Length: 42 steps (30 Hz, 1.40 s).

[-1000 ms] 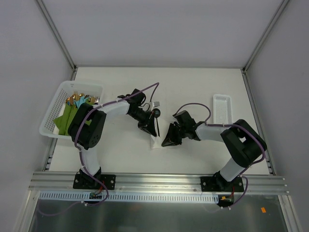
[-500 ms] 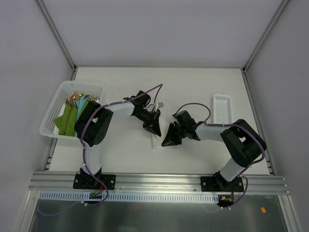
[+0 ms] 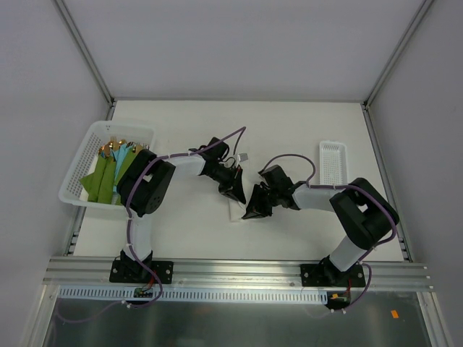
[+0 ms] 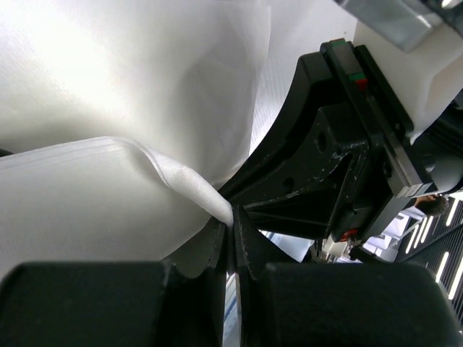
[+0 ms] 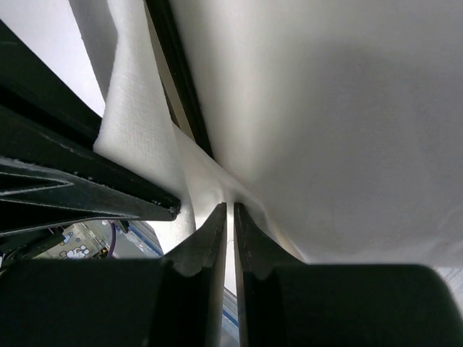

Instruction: Place the utensils on the paper napkin and roll it up

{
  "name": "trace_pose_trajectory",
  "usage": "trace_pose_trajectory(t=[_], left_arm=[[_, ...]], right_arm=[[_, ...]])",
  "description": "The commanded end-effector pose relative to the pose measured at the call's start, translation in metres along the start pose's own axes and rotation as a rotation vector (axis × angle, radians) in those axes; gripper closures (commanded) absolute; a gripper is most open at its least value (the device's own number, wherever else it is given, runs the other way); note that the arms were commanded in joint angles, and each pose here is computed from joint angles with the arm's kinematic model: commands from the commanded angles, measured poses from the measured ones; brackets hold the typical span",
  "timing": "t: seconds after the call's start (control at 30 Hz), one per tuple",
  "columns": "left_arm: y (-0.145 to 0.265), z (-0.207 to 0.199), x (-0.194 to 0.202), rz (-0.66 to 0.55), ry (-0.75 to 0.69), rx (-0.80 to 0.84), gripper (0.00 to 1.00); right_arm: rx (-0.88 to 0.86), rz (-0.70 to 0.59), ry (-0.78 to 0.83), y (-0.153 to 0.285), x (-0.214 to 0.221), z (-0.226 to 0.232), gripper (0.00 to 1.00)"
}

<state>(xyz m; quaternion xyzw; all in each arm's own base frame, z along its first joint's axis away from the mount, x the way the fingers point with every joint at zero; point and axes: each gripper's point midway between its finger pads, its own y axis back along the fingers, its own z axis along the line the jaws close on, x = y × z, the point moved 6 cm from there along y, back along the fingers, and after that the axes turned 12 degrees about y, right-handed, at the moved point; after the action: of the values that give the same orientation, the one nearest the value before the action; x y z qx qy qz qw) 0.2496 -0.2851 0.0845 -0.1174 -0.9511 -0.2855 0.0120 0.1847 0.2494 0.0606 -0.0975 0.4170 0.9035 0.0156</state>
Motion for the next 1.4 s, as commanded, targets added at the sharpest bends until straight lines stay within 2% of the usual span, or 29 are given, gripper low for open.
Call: trace_pose_trajectory(t=[0.0, 0.57, 0.77, 0.83, 1.03, 1.07, 1.17, 1.37], left_arm=[[-0.006, -0.007, -0.007, -0.016, -0.021, 0.021, 0.96], [-0.026, 0.027, -0.01, -0.035, 0.044, -0.087, 0.94], [-0.029, 0.037, -0.008, -0.037, 0.068, -0.121, 0.77], [-0.03, 0.04, -0.008, -0.034, 0.078, -0.128, 0.67], [-0.031, 0.044, -0.008, -0.038, 0.092, -0.148, 0.46], [-0.031, 0.044, -0.008, -0.039, 0.092, -0.149, 0.38], [-0.031, 0.044, -0.007, -0.037, 0.098, -0.151, 0.3], [-0.03, 0.043, -0.008, -0.045, 0.097, -0.157, 0.27]], right_arm=[[0.036, 0.008, 0.011, -0.005, 0.0, -0.005, 0.89], [0.033, -0.005, 0.014, 0.002, 0.001, -0.002, 0.89], [0.06, -0.05, 0.052, 0.028, 0.002, 0.006, 0.82], [0.078, -0.059, 0.061, 0.036, 0.005, 0.006, 0.79], [0.073, -0.145, 0.098, 0.064, 0.003, 0.017, 0.75], [0.079, -0.161, 0.101, 0.066, 0.003, 0.017, 0.75], [0.075, -0.18, 0.101, 0.067, -0.001, 0.019, 0.79], [-0.022, -0.192, 0.061, 0.052, -0.006, 0.027, 0.92]])
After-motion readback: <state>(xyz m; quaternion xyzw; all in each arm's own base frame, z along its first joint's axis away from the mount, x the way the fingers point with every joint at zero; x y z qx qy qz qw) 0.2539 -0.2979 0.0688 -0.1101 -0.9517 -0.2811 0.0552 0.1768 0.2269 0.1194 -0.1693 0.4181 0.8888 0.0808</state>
